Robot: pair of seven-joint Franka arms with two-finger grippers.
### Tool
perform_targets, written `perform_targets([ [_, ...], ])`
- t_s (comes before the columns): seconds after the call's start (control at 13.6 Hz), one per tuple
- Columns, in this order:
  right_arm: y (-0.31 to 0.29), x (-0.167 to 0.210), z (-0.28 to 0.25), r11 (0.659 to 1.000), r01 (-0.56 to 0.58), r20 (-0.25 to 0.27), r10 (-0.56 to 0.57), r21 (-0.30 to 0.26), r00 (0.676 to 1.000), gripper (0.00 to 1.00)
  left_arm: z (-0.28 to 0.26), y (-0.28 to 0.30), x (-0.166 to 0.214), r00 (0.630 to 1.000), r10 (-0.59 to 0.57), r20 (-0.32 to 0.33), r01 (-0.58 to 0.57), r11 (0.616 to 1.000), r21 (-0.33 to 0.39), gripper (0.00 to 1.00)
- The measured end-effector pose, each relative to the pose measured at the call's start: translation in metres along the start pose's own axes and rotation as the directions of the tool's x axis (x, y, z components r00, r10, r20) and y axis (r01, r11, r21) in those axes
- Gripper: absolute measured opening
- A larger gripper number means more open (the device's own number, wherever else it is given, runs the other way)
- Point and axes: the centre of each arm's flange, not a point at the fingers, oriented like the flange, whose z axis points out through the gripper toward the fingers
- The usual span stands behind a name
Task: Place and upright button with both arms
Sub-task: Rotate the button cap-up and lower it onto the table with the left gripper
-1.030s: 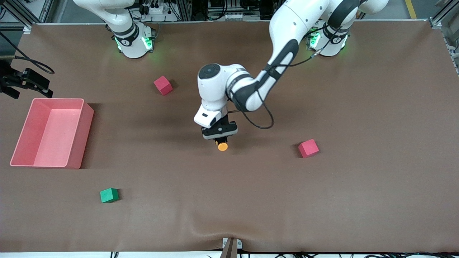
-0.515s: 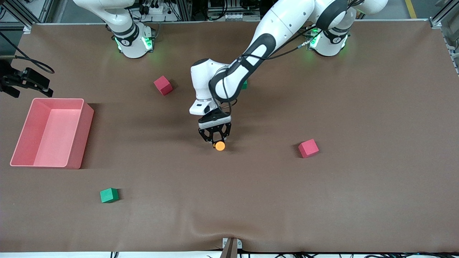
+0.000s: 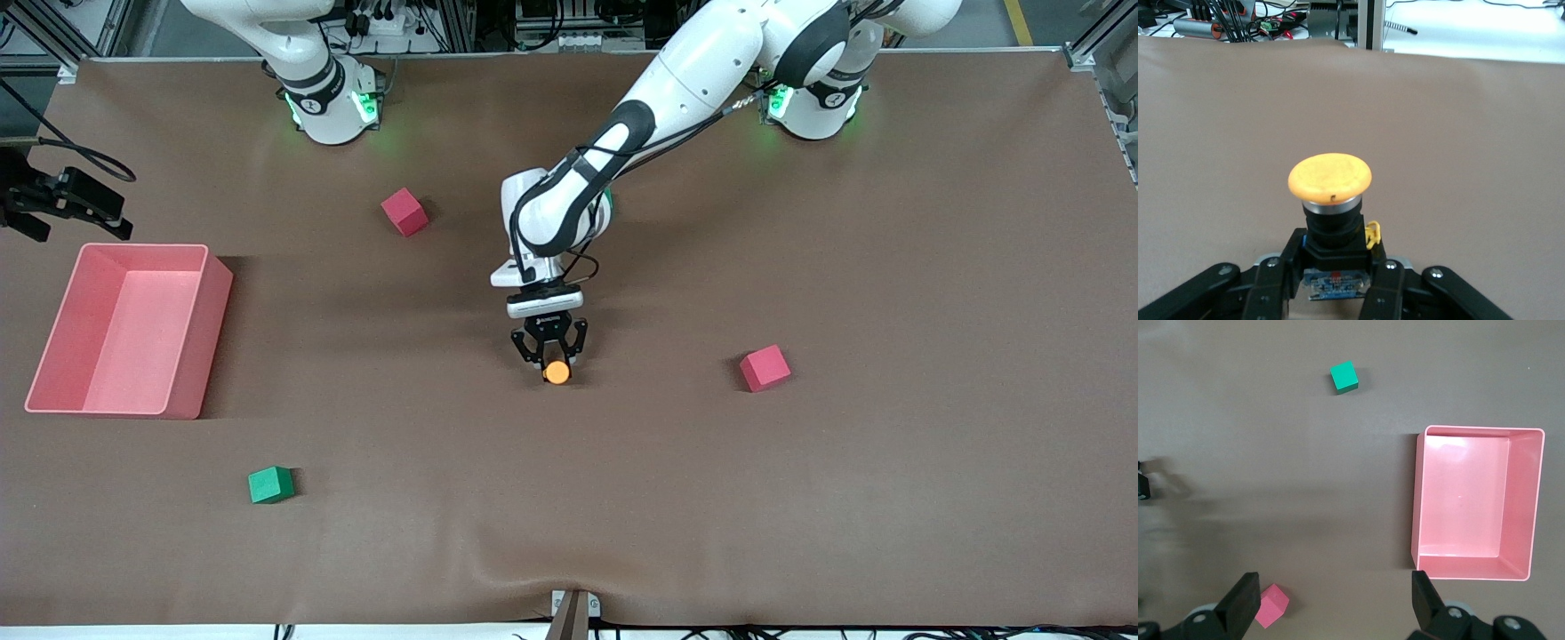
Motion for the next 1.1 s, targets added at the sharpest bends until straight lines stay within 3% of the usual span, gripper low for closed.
perform_targets([
  [0.81, 0.0, 0.0, 0.0, 1.0, 0.0, 0.002, 0.0, 0.0, 1.0, 1.0, 0.0, -0.002, -0.013, 0.999, 0.039, -0.026, -0.039, 0.999, -0.006, 0.42],
  [0.88, 0.0, 0.0, 0.0, 1.0, 0.0, 0.002, 0.0, 0.0, 1.0, 1.0, -0.001, -0.002, -0.016, 0.999, 0.042, -0.021, -0.042, 0.999, -0.009, 0.44],
  [1.1, 0.0, 0.0, 0.0, 1.0, 0.0, 0.002, 0.0, 0.0, 1.0, 1.0, -0.009, 0.002, -0.031, 0.999, 0.048, -0.01, -0.048, 0.999, -0.017, 0.76],
])
